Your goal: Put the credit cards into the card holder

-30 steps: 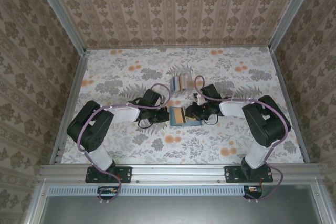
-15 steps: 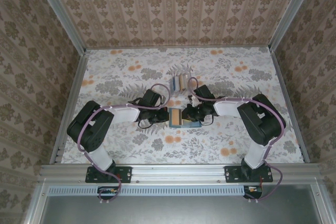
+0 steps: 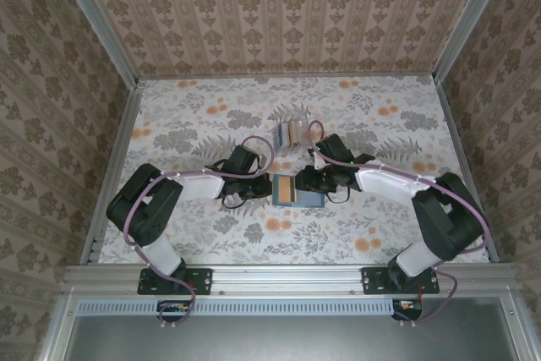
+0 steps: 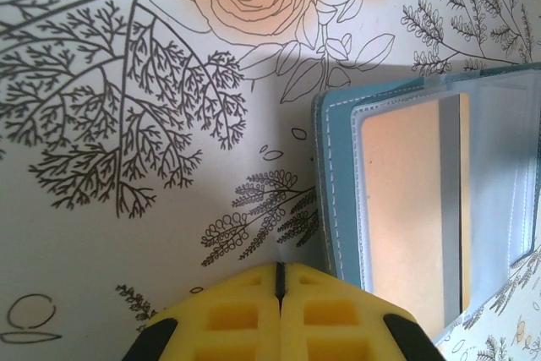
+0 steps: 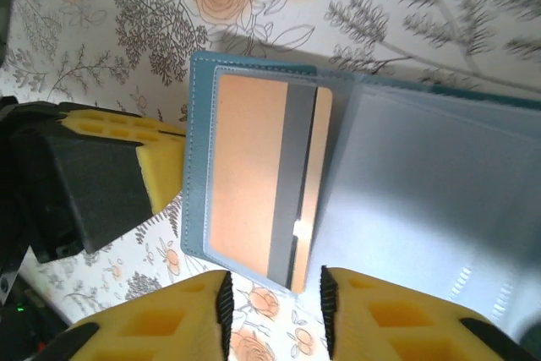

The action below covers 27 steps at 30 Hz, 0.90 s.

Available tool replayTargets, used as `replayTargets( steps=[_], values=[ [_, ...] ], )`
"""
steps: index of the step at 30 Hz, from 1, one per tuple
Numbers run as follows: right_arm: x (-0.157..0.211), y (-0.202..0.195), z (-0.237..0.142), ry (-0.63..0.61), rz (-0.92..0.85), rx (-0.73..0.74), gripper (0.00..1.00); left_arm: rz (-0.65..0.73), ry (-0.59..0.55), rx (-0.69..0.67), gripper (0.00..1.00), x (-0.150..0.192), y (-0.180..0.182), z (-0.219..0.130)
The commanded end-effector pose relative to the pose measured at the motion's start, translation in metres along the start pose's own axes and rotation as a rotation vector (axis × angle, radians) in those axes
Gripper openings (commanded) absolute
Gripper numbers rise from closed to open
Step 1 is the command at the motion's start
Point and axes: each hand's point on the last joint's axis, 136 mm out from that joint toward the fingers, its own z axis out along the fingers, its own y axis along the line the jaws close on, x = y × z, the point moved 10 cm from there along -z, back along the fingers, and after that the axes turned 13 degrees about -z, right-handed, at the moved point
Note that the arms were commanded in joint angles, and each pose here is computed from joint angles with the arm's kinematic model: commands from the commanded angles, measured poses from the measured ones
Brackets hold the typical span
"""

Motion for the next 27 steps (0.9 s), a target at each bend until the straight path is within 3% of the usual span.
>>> replayTargets(
  steps=[1, 16, 27],
  values=[
    [0.019, -0.016, -0.008, 0.039, 0.001, 0.159, 0.42, -0.026, 0.082, -0.051, 0.0, 0.015, 0.016, 0.013],
    [0.024, -0.03, 0.022, 0.116, 0.081, 0.175, 0.46, -0.031, 0.079, -0.041, 0.01, 0.022, 0.019, 0.013],
    [0.023, -0.029, 0.007, 0.089, 0.091, 0.227, 0.48, -0.015, 0.088, -0.05, 0.01, 0.02, 0.017, 0.012]
  ],
)
